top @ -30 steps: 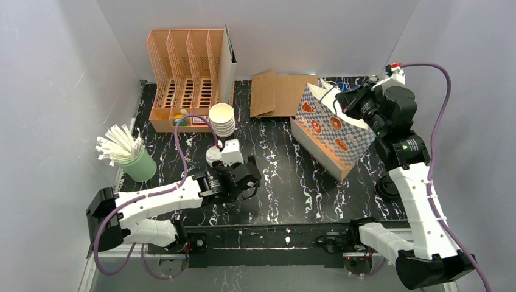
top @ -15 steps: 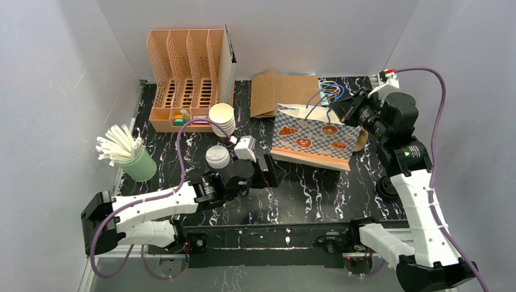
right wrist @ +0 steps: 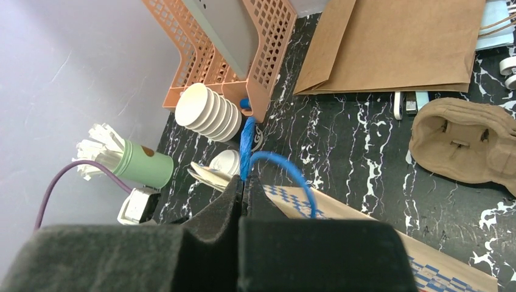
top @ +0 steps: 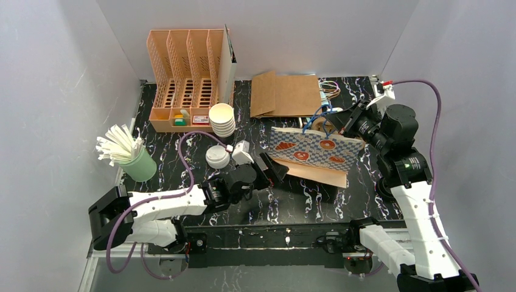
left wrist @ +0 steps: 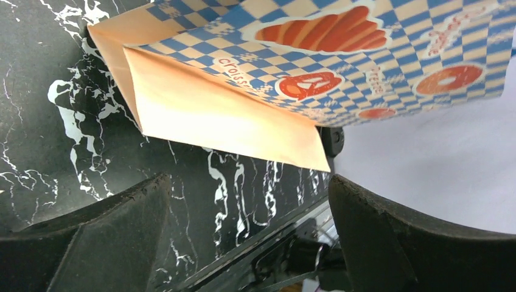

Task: Pack the takeout coffee

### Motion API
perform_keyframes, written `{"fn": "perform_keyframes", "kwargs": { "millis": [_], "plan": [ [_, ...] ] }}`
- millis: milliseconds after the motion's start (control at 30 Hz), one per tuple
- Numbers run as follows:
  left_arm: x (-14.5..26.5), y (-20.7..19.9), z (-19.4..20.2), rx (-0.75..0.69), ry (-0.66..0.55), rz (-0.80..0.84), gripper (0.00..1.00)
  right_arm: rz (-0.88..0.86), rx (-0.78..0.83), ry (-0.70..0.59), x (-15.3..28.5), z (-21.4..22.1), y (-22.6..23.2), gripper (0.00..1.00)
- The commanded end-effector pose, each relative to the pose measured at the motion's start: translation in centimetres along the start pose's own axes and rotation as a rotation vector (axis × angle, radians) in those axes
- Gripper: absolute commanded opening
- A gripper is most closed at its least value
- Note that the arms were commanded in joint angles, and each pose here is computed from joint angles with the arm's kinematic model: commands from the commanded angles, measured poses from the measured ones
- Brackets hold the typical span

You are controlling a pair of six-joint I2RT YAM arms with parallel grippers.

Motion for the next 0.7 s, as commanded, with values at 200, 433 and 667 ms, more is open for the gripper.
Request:
{"fn": "perform_keyframes", "kwargs": {
  "millis": [200,433,667],
  "plan": [
    [-2.4,2.2,-0.6,0.165,-0.134,-0.059,0.93,-0.052,0.016,-0.021,1.1,-0.5,1.1,0.01],
    [-4.7,5.0,-0.3,0.189,-0.071,-0.100,0.97,-0.086,0.009,-0.022,1.4,-0.7,1.8,0.01],
    [-6.8,7.8,-0.3,0.239,0.014,-0.143,0.96,-0.092,-0.005,-0.033,1.7,-0.7,2.0,0.01]
  ]
}}
Point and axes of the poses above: each gripper's point midway between its finger pads, its own x axis back along the fingers, its own y axis along the line the jaws close on, z = x × y, the point moved 3 cm from there along x, back along the fingers, and after that the axes turned 10 degrees about x, right-handed, at the moved point
